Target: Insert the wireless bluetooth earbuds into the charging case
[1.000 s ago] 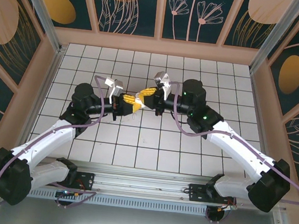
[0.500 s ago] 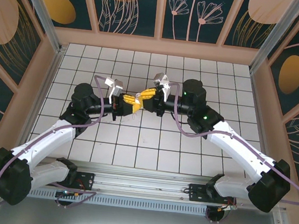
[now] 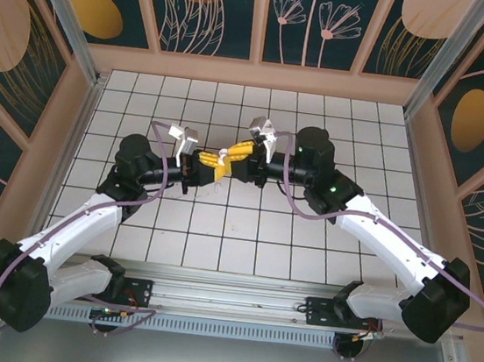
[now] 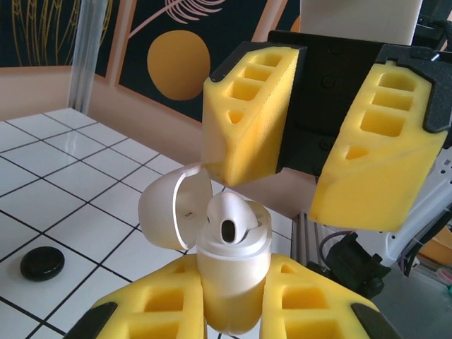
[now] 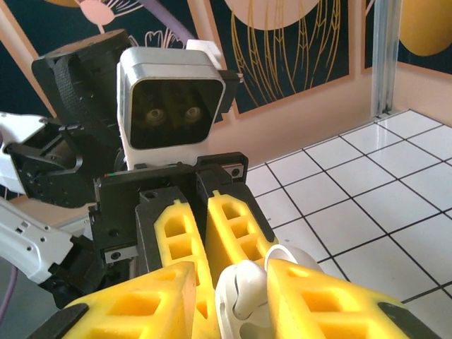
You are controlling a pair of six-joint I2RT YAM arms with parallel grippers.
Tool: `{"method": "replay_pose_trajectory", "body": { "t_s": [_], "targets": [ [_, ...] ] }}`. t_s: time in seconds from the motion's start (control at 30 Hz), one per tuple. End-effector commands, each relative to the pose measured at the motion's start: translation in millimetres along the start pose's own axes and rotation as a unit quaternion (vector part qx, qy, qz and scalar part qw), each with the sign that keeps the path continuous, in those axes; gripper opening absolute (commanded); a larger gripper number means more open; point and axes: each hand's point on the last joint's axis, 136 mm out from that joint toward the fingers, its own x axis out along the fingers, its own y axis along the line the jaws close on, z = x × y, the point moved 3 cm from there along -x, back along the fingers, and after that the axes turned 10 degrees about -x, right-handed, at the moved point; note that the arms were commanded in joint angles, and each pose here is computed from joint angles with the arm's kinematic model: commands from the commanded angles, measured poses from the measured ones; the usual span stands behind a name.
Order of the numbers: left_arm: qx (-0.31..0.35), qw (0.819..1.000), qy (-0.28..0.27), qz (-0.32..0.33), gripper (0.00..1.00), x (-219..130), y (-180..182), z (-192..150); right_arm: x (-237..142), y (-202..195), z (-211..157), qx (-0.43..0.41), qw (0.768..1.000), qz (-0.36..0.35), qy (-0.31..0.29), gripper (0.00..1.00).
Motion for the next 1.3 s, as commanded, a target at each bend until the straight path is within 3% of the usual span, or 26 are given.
{"method": "replay_pose_trajectory", "body": {
  "t_s": [0.0,0.3,0.57,0.83,1.27],
  "targets": [
    [0.044,0.999,-0.022,-0.012,0.0,-2.0,-13.7,16.4,-3.3,-3.4,14.4,0.017,1.0,-0.006,-0.01,0.34],
    [0.061,0.998,-0.026,0.0,0.0,-4.4,-11.6,14.2,-11.2,-6.3,28.7,0.03,0.999,-0.023,-0.027,0.35],
    [0.135,0.988,-0.056,0.049,0.02,-16.4,-4.2,6.7,-12.9,-7.1,31.2,0.064,0.997,-0.023,-0.038,0.29],
    [0.193,0.977,-0.068,0.061,0.0,-21.8,-3.2,0.1,12.0,4.9,16.1,0.09,0.996,0.014,-0.001,0.22],
    [0.192,0.976,-0.066,0.077,0.0,-25.1,-2.2,-0.6,42.4,0.8,-5.1,0.109,0.992,0.021,0.058,0.15]
  ]
}}
